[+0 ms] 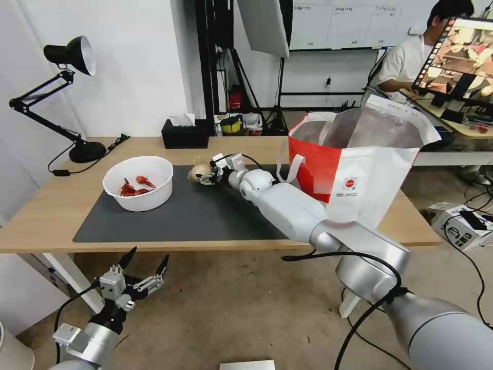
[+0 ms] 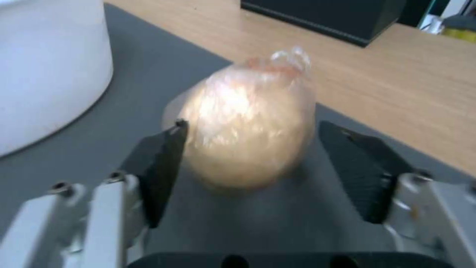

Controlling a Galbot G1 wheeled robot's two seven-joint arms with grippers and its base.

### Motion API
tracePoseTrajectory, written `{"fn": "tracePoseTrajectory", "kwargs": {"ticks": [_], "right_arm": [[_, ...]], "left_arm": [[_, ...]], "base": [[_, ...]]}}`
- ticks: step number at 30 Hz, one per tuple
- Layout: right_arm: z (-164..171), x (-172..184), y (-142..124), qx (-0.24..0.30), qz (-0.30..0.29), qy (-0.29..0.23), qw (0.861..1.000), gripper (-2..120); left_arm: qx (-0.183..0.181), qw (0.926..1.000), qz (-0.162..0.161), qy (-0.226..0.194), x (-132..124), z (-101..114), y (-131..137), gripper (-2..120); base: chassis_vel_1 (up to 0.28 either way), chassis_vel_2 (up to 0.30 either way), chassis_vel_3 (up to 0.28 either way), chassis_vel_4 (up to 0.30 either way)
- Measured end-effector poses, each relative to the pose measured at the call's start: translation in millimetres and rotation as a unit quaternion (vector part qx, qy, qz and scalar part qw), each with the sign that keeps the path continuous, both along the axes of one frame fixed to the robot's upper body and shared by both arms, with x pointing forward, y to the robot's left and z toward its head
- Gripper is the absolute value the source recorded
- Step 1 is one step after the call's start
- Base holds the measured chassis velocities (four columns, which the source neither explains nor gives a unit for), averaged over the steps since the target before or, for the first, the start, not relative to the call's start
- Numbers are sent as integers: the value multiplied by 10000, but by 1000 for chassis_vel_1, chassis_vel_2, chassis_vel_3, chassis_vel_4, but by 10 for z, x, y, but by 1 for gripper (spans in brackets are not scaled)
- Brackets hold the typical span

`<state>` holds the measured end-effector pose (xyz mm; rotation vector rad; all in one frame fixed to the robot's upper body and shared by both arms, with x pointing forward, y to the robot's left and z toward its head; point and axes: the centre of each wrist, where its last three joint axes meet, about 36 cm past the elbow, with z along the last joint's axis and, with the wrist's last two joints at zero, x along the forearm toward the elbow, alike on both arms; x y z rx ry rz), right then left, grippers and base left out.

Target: Pick up the trash from the table and place it into the takeout bag.

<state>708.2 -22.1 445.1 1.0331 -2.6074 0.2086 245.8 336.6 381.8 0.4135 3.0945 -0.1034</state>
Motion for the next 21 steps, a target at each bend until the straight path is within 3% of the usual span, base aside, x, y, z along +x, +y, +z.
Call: {"fn": "tracePoseTrajectory", "kwargs": {"ticks": [6,8,9,12,14,21], "right_arm": [[-82,-38,2,8,52,57,10000,46],[-85,-40,3,8,56,59,10000,44],[-122,-63,10,13,88,84,9999,33],[-139,-74,14,18,101,98,9999,25],[-168,-90,15,27,115,127,9998,0],[-192,-96,1,56,90,168,9998,0]], "left_arm": [[26,10000,41,-18,-39,26,-3,100],[26,10000,42,-18,-40,26,-4,100],[30,10000,67,-24,-63,26,-14,100],[33,10000,79,-27,-71,23,-15,100],[47,9999,88,-46,-73,22,-6,100],[37,9999,82,-49,-57,-5,2,100]], "base": [[0,0,0,0],[0,0,0,0],[0,0,0,0],[0,0,0,0],[0,0,0,0],[0,0,0,0]]}}
